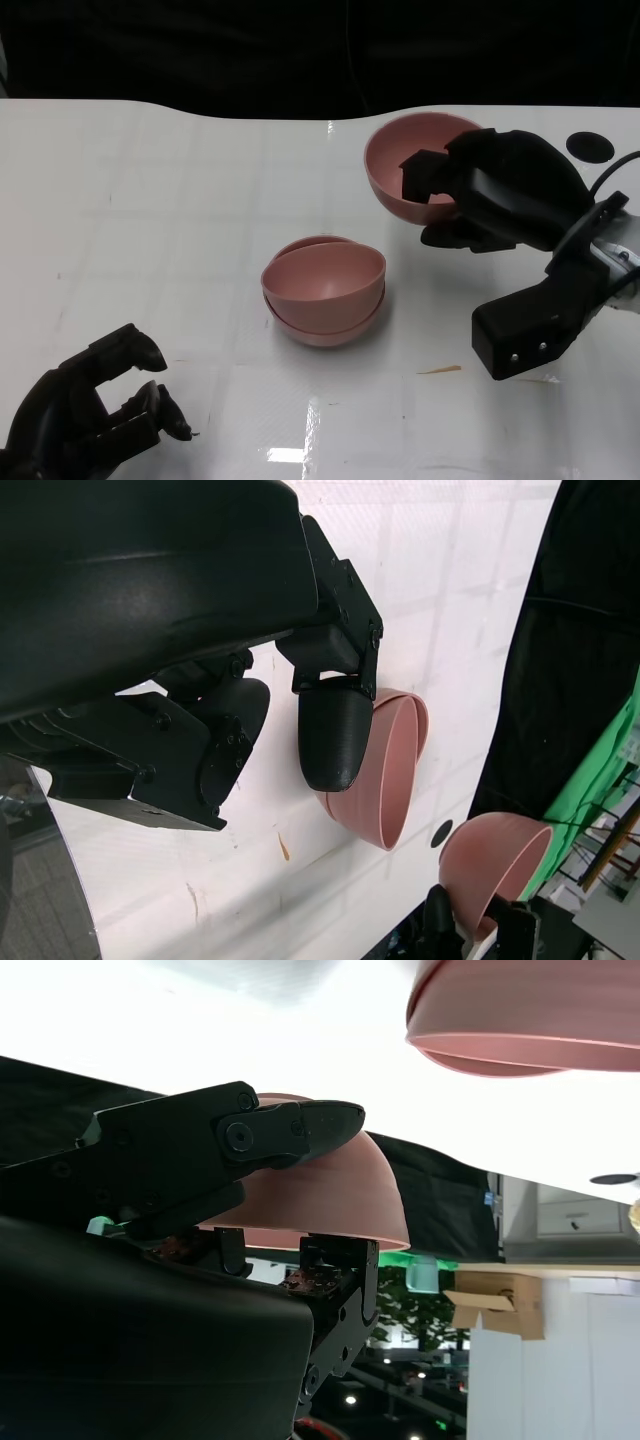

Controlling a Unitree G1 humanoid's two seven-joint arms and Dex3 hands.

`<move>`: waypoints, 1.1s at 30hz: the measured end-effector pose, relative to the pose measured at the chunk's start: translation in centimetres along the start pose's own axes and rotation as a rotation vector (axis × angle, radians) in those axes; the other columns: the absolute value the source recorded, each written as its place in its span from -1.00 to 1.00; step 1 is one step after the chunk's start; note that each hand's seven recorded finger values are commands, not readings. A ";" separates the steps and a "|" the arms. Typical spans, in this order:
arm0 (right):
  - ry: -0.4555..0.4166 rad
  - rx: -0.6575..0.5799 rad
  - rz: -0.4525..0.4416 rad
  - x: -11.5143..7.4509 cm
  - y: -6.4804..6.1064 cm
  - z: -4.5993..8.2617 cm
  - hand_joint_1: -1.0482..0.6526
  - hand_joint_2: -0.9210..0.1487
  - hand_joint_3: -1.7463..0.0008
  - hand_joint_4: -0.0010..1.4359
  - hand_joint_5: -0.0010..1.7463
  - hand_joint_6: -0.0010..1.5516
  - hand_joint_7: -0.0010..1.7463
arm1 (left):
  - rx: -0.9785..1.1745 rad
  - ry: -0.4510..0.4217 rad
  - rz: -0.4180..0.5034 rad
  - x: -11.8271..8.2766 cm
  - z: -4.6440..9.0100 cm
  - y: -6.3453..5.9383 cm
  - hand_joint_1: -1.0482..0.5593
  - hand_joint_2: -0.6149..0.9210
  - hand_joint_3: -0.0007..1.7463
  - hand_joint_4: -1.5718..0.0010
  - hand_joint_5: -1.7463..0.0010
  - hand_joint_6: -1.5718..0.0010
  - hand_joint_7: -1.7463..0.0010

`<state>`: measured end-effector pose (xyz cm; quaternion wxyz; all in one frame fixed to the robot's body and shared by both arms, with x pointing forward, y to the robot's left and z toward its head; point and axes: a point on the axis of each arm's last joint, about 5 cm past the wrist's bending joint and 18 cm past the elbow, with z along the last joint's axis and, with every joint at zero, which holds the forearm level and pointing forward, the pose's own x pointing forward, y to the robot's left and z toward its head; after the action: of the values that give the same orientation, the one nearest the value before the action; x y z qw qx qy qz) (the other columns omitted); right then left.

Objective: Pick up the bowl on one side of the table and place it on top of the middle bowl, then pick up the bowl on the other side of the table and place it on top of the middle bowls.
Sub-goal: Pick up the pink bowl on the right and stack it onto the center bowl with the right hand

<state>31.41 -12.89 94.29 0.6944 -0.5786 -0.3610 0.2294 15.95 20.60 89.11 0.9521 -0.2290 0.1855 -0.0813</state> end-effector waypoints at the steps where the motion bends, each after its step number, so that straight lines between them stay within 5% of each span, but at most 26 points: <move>1: 0.000 0.000 0.002 0.0 0.0 0.0 -0.09 -1.00 0.77 0.17 1.00 -0.24 0.95 | 0.000 0.000 0.000 0.0 0.0 0.0 0.54 0.97 0.47 0.06 -1.00 0.19 -1.00; 3: 0.000 0.000 0.003 0.0 0.0 0.0 -0.09 -1.00 0.77 0.17 1.00 -0.24 0.95 | 0.000 0.000 0.000 0.0 0.0 0.0 0.54 0.97 0.46 0.06 -1.00 0.19 -1.00; 6: -0.034 -0.007 0.014 0.9 -0.3 0.5 -0.14 -1.00 0.83 0.23 1.00 -0.06 0.60 | 0.002 0.001 0.002 0.0 0.0 0.0 0.54 0.95 0.45 0.05 -1.00 0.19 -1.00; 9: -0.108 -0.027 -0.009 2.8 -1.0 1.8 -0.13 -0.95 0.86 0.24 1.00 -0.04 0.58 | 0.010 0.002 0.005 0.1 -0.1 -0.1 0.52 0.91 0.45 0.03 -1.00 0.16 -1.00; 13: -0.186 -0.051 -0.015 4.9 -2.0 3.5 -0.18 -0.97 0.96 0.24 1.00 0.16 0.03 | -0.001 0.001 0.012 0.1 -0.2 -0.2 0.51 0.90 0.49 0.00 -1.00 0.14 -1.00; 16: -0.209 -0.051 -0.012 5.4 -2.2 4.1 -0.17 -1.00 0.94 0.25 1.00 0.18 0.06 | -0.006 0.000 0.011 0.2 -0.3 -0.3 0.51 0.89 0.51 -0.01 -1.00 0.13 -1.00; 19: -0.209 -0.056 -0.002 5.5 -2.2 4.1 -0.12 -0.95 0.96 0.27 1.00 0.07 0.39 | -0.007 -0.001 0.010 0.2 -0.3 -0.3 0.51 0.88 0.51 -0.01 -1.00 0.13 -1.00; 27: -0.264 -0.047 -0.004 5.8 -2.5 4.9 -0.12 -0.96 0.78 0.28 1.00 -0.03 0.60 | -0.006 0.000 0.010 0.2 -0.3 -0.3 0.51 0.86 0.52 0.00 -1.00 0.13 -1.00; 30: -0.275 -0.031 0.003 5.7 -2.2 5.1 -0.10 -0.94 0.77 0.28 1.00 -0.04 0.59 | -0.007 -0.001 0.009 0.2 -0.3 -0.3 0.51 0.86 0.53 0.00 -1.00 0.13 -1.00; 33: -0.282 -0.016 0.006 5.4 -1.8 5.3 -0.10 -0.90 0.76 0.29 1.00 0.03 0.35 | -0.006 -0.001 0.009 0.2 -0.3 -0.3 0.51 0.85 0.53 0.00 -1.00 0.14 -1.00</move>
<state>30.56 -5.96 97.69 0.6316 -0.5473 -0.4550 0.3076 15.95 20.18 88.95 0.9518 -0.2314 0.1861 -0.0764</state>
